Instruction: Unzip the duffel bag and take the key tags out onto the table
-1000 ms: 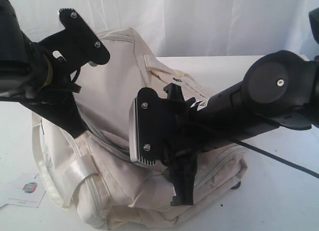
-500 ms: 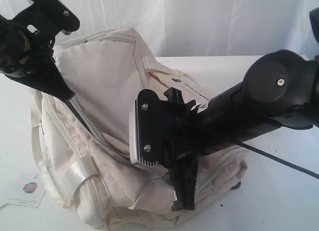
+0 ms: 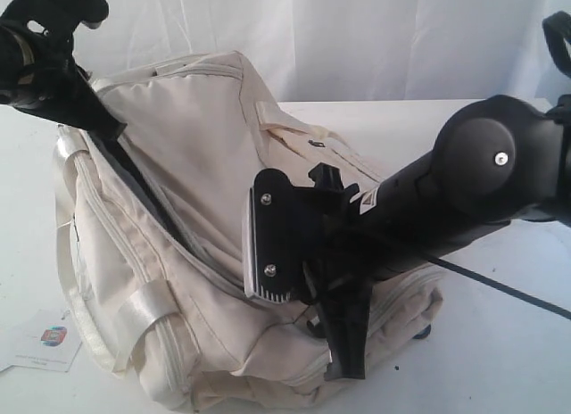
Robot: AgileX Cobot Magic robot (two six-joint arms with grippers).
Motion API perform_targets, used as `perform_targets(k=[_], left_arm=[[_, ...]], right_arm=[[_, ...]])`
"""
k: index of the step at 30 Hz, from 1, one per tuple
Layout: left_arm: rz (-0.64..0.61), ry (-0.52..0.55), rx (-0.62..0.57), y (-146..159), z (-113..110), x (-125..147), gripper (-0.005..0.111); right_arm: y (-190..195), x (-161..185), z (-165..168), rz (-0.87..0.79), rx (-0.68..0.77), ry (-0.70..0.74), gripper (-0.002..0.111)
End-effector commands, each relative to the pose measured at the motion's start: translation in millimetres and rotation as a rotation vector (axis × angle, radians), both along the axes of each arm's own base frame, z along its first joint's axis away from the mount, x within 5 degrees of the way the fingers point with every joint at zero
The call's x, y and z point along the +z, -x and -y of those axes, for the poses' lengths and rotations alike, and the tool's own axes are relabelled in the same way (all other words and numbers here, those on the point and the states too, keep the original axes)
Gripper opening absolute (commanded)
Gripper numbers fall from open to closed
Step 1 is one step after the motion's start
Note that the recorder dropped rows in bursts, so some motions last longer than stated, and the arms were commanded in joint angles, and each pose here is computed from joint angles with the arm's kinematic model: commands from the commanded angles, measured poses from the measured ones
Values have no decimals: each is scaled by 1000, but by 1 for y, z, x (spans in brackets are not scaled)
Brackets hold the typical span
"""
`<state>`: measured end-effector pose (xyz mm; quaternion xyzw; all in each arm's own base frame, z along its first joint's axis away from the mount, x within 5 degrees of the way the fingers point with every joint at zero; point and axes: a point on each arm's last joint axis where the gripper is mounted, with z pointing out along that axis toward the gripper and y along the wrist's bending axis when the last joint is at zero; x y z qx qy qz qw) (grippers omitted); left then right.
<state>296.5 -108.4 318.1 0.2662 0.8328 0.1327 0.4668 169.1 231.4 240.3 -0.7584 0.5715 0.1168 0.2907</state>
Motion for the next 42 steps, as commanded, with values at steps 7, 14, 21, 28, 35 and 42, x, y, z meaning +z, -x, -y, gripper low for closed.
perform_targets(k=[7, 14, 21, 28, 35, 42], left_arm=[[92, -20, -85, -31, -16, -10, 0], [171, 15, -171, -44, -24, -11, 0], [192, 10, -211, -47, -24, -12, 0], [214, 26, -243, -47, -21, -10, 0], [213, 42, -237, -47, -21, -10, 12], [206, 45, -217, -46, -22, -9, 81]], right_arm=[[8, -7, 10, -76, 20, 127, 0], [8, -7, 10, -92, 2, 128, 0], [8, -7, 10, -97, -22, 115, 0], [7, -7, 10, -97, -24, 114, 0], [7, -7, 10, -97, -27, 112, 0], [8, -6, 9, -108, -33, 103, 0]])
